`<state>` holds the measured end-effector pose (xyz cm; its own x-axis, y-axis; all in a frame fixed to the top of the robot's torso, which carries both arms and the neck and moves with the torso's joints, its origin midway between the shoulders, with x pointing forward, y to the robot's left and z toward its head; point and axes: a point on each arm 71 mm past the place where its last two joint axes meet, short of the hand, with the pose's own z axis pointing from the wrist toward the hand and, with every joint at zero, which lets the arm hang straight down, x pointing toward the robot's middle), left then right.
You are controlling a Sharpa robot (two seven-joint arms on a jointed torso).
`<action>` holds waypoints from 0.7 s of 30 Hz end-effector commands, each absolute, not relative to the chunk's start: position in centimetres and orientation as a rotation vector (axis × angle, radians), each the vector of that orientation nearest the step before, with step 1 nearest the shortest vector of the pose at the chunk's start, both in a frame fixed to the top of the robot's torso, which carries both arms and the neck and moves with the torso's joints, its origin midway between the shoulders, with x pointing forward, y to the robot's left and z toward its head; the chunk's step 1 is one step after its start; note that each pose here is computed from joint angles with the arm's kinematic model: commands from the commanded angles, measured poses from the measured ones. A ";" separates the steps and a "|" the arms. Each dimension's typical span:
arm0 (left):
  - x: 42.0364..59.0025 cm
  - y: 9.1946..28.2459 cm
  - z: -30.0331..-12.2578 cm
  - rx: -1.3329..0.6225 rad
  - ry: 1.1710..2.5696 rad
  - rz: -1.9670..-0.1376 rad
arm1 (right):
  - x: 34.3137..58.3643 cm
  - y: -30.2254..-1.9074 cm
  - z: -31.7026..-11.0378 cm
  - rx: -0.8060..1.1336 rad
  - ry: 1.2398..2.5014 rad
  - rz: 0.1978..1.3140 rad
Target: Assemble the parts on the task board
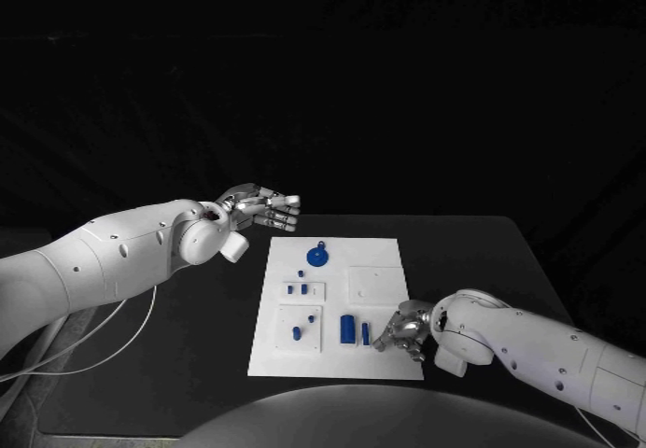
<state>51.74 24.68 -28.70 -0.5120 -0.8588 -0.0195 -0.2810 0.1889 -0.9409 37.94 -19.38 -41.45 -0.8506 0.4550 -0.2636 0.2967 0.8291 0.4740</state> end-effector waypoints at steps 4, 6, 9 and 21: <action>52.1 24.5 -28.0 -1.052 1.775 -1.367 | 42.0 -19.7 -37.5 0.640 2.372 0.983; 52.4 24.6 -27.7 -1.041 1.716 -1.393 | 44.1 -20.6 -36.1 0.713 2.267 1.043; 52.9 25.0 -27.4 -1.049 1.645 -1.404 | 46.8 -22.1 -34.4 0.834 2.109 1.075; 55.3 26.2 -26.1 -1.153 1.525 -1.304 | 53.9 -26.3 -30.2 1.230 1.586 1.261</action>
<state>55.11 26.14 -26.32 -0.3042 -0.9519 -0.0378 -0.1484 0.0865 -0.9851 53.64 -26.02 -30.59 -0.3401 0.9300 -0.1392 0.2630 0.2362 0.9354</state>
